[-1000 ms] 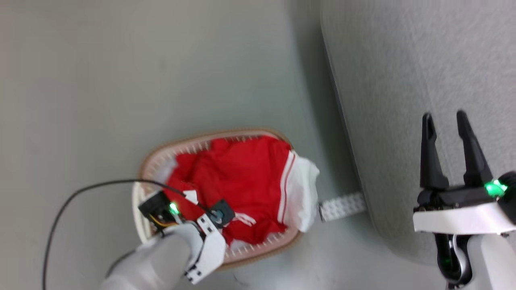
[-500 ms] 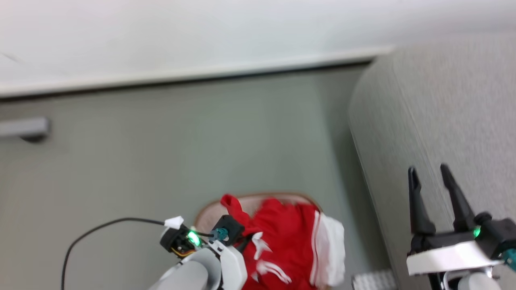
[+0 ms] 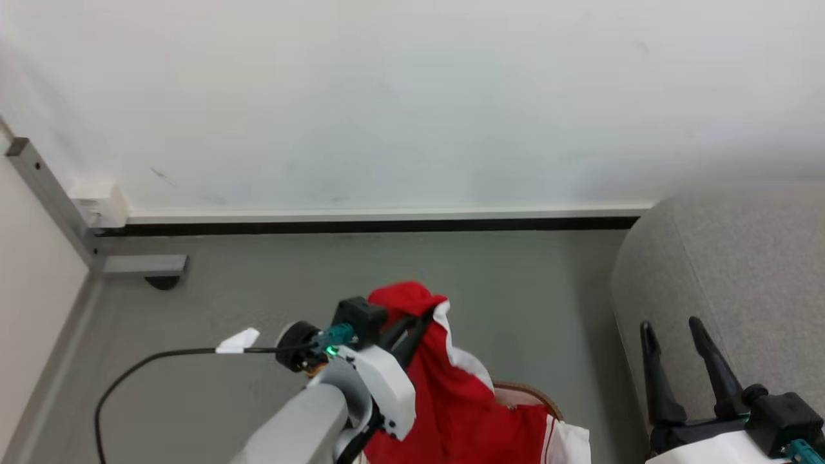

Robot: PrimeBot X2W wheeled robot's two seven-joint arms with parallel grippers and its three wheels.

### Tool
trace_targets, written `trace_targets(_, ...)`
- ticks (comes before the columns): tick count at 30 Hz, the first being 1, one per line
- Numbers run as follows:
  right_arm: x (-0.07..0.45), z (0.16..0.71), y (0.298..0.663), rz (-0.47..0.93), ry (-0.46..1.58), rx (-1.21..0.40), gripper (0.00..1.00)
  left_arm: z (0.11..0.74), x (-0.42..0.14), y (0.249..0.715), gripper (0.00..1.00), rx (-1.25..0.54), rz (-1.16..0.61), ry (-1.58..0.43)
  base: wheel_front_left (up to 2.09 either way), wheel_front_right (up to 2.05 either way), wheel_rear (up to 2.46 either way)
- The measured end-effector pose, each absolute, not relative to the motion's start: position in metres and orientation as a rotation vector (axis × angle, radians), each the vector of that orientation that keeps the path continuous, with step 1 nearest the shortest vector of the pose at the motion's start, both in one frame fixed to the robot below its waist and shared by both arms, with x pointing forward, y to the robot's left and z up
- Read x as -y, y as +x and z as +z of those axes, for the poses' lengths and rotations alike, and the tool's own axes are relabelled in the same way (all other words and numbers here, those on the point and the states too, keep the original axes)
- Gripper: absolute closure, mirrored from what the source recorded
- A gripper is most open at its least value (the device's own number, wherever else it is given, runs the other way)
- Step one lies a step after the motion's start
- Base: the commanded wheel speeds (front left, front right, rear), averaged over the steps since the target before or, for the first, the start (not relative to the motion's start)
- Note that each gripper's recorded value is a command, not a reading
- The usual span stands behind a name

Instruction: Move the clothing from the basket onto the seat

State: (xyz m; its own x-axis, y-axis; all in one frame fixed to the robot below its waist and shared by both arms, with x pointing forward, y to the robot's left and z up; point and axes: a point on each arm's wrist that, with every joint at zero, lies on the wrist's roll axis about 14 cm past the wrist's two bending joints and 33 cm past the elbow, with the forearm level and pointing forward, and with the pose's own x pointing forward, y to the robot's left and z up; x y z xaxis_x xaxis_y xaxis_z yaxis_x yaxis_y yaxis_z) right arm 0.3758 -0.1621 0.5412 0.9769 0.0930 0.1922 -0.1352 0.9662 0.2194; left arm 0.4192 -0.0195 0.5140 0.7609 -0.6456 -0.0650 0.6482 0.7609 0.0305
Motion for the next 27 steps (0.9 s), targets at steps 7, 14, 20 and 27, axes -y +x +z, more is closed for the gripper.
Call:
trace_targets(7, 0.150, 0.548, 0.370, 0.154, 0.248, 0.199, 0.00, 0.583, 0.010, 0.422, 1.00, 0.142, -0.668, 0.008, 0.00, 0.00, 0.00)
trace_targets(14, 0.137, 0.549, 0.366, 0.190, 0.261, 0.197, 0.00, 0.634, 0.008, 0.422, 1.00, 0.252, -0.664, -0.019, 0.00, 0.00, 0.00)
trace_targets(20, 0.131, 0.547, 0.366, 0.207, 0.265, 0.188, 0.00, 0.649, 0.012, 0.420, 1.00, 0.277, -0.675, -0.016, 0.00, 0.00, 0.00)
trace_targets(27, 0.131, 0.545, 0.366, 0.209, 0.268, 0.182, 0.00, 0.651, 0.014, 0.418, 1.00, 0.278, -0.684, -0.019, 0.00, 0.00, 0.00)
